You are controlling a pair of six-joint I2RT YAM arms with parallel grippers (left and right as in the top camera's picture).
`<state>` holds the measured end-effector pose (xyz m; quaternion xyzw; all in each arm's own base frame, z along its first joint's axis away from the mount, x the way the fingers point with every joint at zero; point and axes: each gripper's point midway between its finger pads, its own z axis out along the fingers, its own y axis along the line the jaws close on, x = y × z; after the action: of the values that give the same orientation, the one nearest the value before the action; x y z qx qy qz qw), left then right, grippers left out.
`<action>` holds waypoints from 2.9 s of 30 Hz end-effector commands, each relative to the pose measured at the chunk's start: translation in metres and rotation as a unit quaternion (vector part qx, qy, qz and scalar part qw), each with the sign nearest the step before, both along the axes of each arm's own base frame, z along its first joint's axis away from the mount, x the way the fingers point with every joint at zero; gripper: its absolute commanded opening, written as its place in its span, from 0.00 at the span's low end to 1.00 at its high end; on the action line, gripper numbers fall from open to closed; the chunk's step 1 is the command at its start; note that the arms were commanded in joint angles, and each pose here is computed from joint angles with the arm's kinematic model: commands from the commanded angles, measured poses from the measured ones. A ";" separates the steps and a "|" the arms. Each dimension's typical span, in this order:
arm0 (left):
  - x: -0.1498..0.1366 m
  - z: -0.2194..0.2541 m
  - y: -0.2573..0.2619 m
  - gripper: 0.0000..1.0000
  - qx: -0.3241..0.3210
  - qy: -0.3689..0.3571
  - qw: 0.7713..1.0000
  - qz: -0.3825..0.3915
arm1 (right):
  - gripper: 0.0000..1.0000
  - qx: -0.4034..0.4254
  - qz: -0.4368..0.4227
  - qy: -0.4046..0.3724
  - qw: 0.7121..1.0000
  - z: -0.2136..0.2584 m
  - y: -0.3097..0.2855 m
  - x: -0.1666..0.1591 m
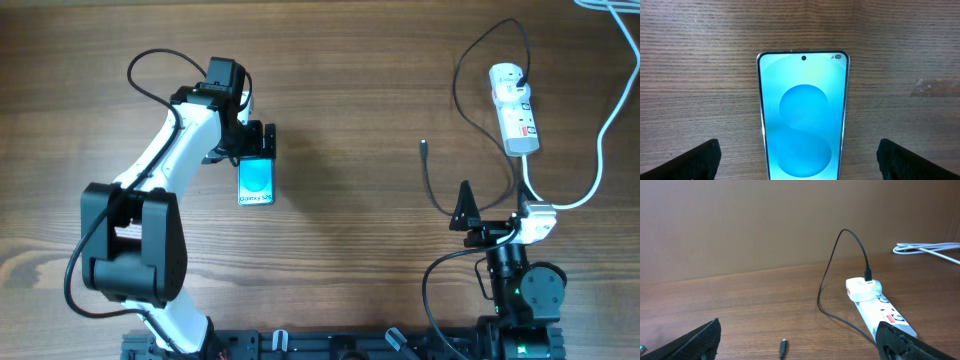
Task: Plug charger to phone and switch on socket
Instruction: 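Lower the left gripper and grasp the phone's bottom edge, then lift the phone with the left gripper and tilt it upright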
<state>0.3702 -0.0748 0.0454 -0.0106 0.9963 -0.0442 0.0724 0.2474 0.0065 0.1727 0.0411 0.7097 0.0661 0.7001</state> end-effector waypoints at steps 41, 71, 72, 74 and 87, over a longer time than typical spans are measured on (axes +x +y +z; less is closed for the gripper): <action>-0.038 -0.067 -0.009 1.00 0.030 0.016 0.999 0.012 | 1.00 -0.009 -0.002 -0.008 1.000 0.003 -0.001 -0.001; -0.038 -0.068 -0.009 0.68 0.030 0.015 0.999 0.011 | 1.00 -0.009 -0.002 -0.008 1.000 0.003 -0.001 -0.001; -0.038 -0.068 -0.009 0.68 0.030 0.015 0.999 0.011 | 1.00 -0.009 -0.002 -0.008 1.000 0.003 -0.001 -0.001; -0.038 -0.068 -0.009 0.66 0.030 0.015 0.999 0.011 | 1.00 -0.009 -0.003 -0.008 1.000 0.003 -0.001 -0.001; -0.028 -0.049 -0.011 0.64 0.026 -0.001 1.000 0.011 | 1.00 -0.009 -0.002 -0.008 1.000 0.003 -0.001 -0.001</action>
<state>0.3502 -0.0790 -0.0023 -0.0202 0.9953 0.0021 0.0945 0.2474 0.0065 0.1727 0.0411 0.7097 0.0661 0.7001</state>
